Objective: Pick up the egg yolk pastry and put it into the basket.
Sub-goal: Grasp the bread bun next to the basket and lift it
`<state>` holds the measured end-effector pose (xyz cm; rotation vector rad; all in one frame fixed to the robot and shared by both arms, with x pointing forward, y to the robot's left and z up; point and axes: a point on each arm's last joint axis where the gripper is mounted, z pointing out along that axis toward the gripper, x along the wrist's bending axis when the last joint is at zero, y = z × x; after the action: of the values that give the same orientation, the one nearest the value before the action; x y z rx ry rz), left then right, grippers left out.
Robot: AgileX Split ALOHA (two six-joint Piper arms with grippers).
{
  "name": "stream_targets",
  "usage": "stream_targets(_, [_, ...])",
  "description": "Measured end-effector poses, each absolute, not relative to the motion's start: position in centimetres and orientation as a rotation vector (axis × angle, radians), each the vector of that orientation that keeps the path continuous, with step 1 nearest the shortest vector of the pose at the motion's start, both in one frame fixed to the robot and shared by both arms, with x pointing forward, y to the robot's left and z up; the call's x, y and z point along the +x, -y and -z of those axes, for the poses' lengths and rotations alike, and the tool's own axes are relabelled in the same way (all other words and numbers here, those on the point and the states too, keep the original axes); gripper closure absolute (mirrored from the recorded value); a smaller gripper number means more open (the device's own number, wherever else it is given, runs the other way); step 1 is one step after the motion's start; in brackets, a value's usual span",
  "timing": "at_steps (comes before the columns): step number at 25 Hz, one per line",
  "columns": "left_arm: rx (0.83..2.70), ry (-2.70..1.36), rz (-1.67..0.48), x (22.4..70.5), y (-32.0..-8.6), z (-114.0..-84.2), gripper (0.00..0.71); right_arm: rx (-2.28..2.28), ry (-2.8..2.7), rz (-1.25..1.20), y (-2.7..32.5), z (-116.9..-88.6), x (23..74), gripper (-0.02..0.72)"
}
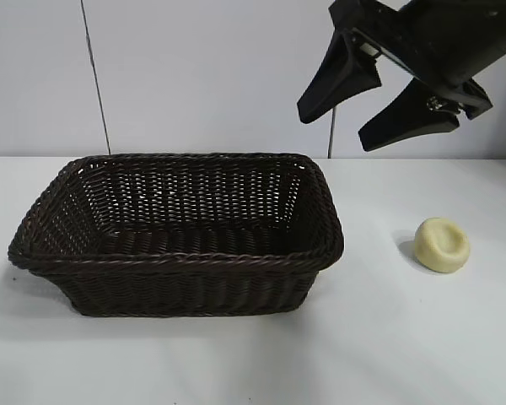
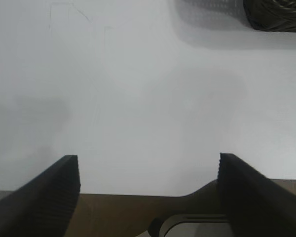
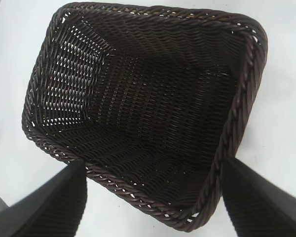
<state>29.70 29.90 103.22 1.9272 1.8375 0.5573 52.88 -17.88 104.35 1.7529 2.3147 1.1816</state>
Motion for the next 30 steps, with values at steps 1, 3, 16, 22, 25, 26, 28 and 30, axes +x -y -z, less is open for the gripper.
stream_targets(1, [1.928, -1.838, -0.558, 29.7, -29.9, -103.2, 0.151, 1.764, -2.312, -1.18, 17.9, -104.3, 52.9, 0.155])
stream_targets(3, [1.924, -1.834, -0.563, 29.6, -29.9, -103.3, 0.151, 1.783, -2.307, -1.172, 17.9, -104.3, 52.8, 0.155])
stream_targets(16, [1.636, -1.552, -0.893, 23.0, -30.0, -104.3, 0.151, 1.828, -2.293, -0.976, 19.3, -103.6, 52.8, 0.155])
stream_targets(22, [1.636, -1.553, -0.893, 23.0, -30.0, -104.3, 0.151, 1.971, -2.159, -0.918, 23.0, -102.9, 54.2, 0.155])
stream_targets(25, [1.636, -1.553, -0.893, 23.0, -30.0, -104.3, 0.151, 2.056, -2.103, -0.875, 25.2, -102.2, 55.0, 0.155])
stream_targets(26, [1.636, -1.553, -0.893, 23.0, -30.0, -104.3, 0.151, 2.081, -2.078, -0.863, 26.0, -102.0, 55.3, 0.155])
stream_targets(28, [1.636, -1.553, -0.893, 23.0, -30.0, -104.3, 0.151, 2.126, -2.036, -0.845, 27.2, -101.5, 55.6, 0.155])
stream_targets(30, [1.636, -1.553, -0.893, 23.0, -30.0, -104.3, 0.151, 2.144, -2.017, -0.831, 27.9, -101.3, 55.8, 0.155])
